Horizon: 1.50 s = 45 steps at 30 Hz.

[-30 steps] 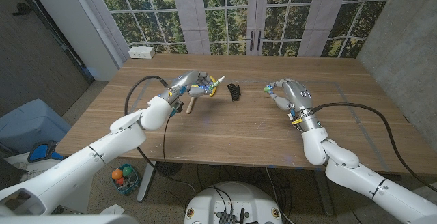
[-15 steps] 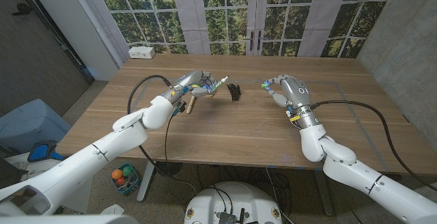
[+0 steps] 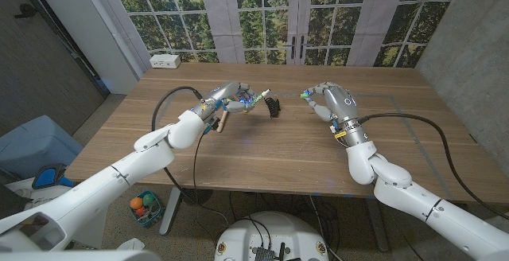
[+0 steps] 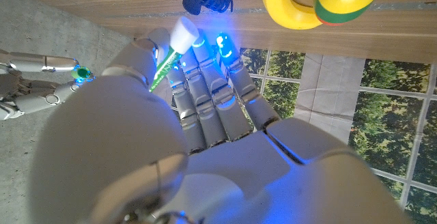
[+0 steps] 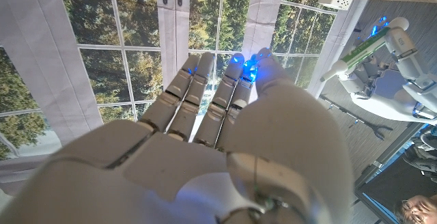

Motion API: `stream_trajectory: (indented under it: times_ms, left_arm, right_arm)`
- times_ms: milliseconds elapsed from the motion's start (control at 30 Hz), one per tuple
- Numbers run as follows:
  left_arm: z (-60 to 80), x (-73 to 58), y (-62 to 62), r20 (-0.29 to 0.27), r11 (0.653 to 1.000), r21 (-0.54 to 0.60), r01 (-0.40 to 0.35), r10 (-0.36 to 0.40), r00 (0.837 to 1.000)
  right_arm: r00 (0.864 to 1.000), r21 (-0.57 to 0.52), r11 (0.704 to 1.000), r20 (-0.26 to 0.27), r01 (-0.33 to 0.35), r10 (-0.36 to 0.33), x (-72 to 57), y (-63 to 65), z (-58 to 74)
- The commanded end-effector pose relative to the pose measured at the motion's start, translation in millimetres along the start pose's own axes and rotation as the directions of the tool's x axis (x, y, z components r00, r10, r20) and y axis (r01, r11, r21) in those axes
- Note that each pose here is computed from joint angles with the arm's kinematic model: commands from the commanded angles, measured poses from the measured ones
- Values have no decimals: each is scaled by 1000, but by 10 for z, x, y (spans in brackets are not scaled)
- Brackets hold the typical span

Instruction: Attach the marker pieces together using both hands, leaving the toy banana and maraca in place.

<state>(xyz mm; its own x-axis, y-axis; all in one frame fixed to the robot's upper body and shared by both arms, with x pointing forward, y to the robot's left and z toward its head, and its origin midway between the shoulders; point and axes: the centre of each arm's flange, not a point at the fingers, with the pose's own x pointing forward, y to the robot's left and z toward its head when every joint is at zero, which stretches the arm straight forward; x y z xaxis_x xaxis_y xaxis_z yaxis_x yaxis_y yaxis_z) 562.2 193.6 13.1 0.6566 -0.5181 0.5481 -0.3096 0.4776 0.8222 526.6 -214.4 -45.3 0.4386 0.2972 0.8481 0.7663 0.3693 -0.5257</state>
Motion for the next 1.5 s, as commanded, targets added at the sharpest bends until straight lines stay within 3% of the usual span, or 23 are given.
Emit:
stream_trajectory:
  times_ms: [33, 1500]
  left_arm:
    - [34, 59, -34, 24, 1000, -6, 14, -14, 1000]
    - [139, 167, -121, 68, 999, -30, 39, -37, 997]
  right_arm:
    - [999, -2, 1000, 44, 25, -25, 96, -16, 72]
    - [986, -8, 997, 151, 71, -69, 303, 2, 268]
